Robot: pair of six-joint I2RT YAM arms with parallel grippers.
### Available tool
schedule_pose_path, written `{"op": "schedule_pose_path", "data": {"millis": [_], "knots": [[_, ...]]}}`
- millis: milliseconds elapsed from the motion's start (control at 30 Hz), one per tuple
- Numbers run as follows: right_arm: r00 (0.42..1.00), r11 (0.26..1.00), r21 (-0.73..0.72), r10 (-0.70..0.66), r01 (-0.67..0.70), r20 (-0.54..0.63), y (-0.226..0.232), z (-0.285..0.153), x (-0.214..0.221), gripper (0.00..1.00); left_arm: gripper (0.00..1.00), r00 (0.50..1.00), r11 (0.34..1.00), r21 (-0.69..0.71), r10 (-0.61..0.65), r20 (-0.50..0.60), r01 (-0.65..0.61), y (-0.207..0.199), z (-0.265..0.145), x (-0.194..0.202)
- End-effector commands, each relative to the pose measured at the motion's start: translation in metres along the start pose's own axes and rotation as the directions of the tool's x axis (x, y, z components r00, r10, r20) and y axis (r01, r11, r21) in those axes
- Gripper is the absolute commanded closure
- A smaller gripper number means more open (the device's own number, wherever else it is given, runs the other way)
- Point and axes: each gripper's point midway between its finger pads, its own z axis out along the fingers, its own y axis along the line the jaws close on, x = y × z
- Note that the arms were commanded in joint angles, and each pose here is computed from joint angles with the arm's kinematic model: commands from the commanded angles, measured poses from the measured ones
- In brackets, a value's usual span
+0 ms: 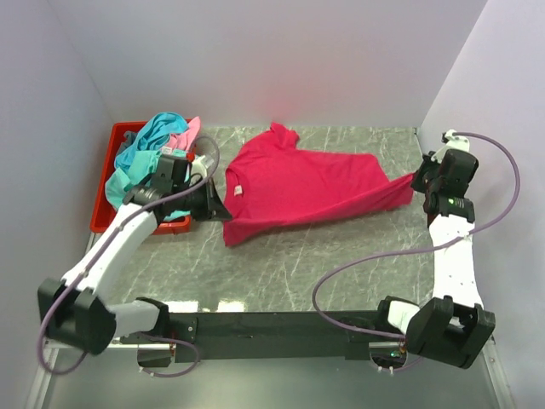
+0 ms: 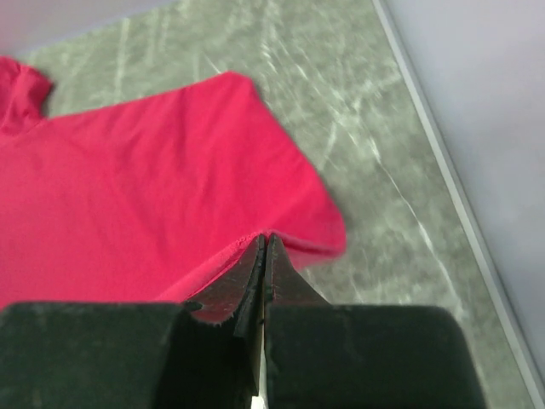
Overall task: Fold and stack the t-shirts
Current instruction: Flatten the tshirt out
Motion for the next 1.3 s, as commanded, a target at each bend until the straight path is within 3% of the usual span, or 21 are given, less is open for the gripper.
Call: {"op": "schedule_pose_path", "data": {"millis": [0, 200, 267, 333, 400, 433, 500, 533, 633, 767, 867, 1000, 1067, 1267], "knots": [[1.0, 0.996, 0.092, 0.007, -0.005, -0.019, -0.014, -0.019, 0.014, 1.0, 1.0, 1.0, 1.0, -0.011, 0.023, -0.019, -0.023, -0.003, -0.018, 0.029], [0.995, 0.989, 0.147, 0.027, -0.013, -0.099, -0.01, -0.051, 0.069, 1.0, 0.99, 0.995, 0.998, -0.06, 0.002, -0.104, -0.009, 0.012, -0.029, 0.067], [0.991, 0.988, 0.154, 0.042, -0.022, -0.128, -0.008, -0.059, 0.084, 1.0, 0.83, 0.992, 0.999, -0.054, 0.001, -0.123, -0.008, 0.01, -0.031, 0.076], [0.989, 0.983, 0.176, 0.074, -0.051, -0.127, -0.01, -0.068, 0.094, 1.0, 0.57, 0.992, 1.0, -0.025, 0.006, -0.126, -0.009, 0.004, -0.034, 0.081], [0.991, 0.982, 0.18, 0.074, -0.054, -0.109, -0.01, -0.076, 0.094, 0.99, 0.4, 0.994, 1.0, -0.002, 0.022, -0.107, -0.023, -0.003, -0.039, 0.077], [0.992, 0.982, 0.181, 0.071, -0.05, -0.109, -0.01, -0.078, 0.094, 0.89, 0.26, 0.994, 1.0, 0.005, 0.023, -0.103, -0.023, -0.006, -0.04, 0.075], [0.994, 0.984, 0.174, 0.058, -0.042, -0.09, -0.007, -0.083, 0.088, 0.76, 0.16, 0.997, 0.999, 0.027, 0.043, -0.069, -0.042, -0.013, -0.038, 0.062], [0.995, 0.982, 0.183, 0.061, -0.045, -0.08, -0.009, -0.085, 0.086, 0.61, 0.11, 0.997, 0.998, 0.03, 0.052, -0.056, -0.051, -0.015, -0.036, 0.056], [0.997, 0.979, 0.199, 0.059, -0.048, -0.05, -0.012, -0.082, 0.08, 0.47, 0.08, 0.997, 0.997, 0.005, 0.074, 0.008, -0.074, -0.014, -0.017, 0.02], [0.998, 0.986, 0.157, 0.063, -0.058, -0.027, -0.003, -0.07, 0.07, 0.45, 0.06, 0.994, 0.995, -0.012, 0.101, 0.036, -0.101, -0.011, 0.027, -0.031], [0.993, 0.991, 0.112, 0.078, -0.068, -0.084, 0.008, -0.049, 0.076, 0.45, 0.05, 0.983, 0.986, -0.009, 0.168, 0.08, -0.168, -0.023, 0.06, -0.086], [0.976, 0.991, 0.077, 0.126, -0.114, -0.18, 0.02, -0.015, 0.093, 0.47, 0.06, 0.983, 0.983, -0.022, 0.184, 0.012, -0.184, -0.015, 0.128, -0.119], [0.977, 0.99, 0.05, 0.138, -0.132, -0.162, 0.025, -0.001, 0.088, 0.47, 0.05, 0.983, 0.983, 0.011, 0.182, 0.014, -0.182, -0.022, 0.148, -0.129], [0.967, 0.993, -0.007, 0.117, -0.122, -0.224, 0.037, 0.051, 0.081, 0.47, 0.05, 0.996, 0.991, 0.104, 0.088, -0.028, -0.084, -0.017, 0.208, -0.132]]}}
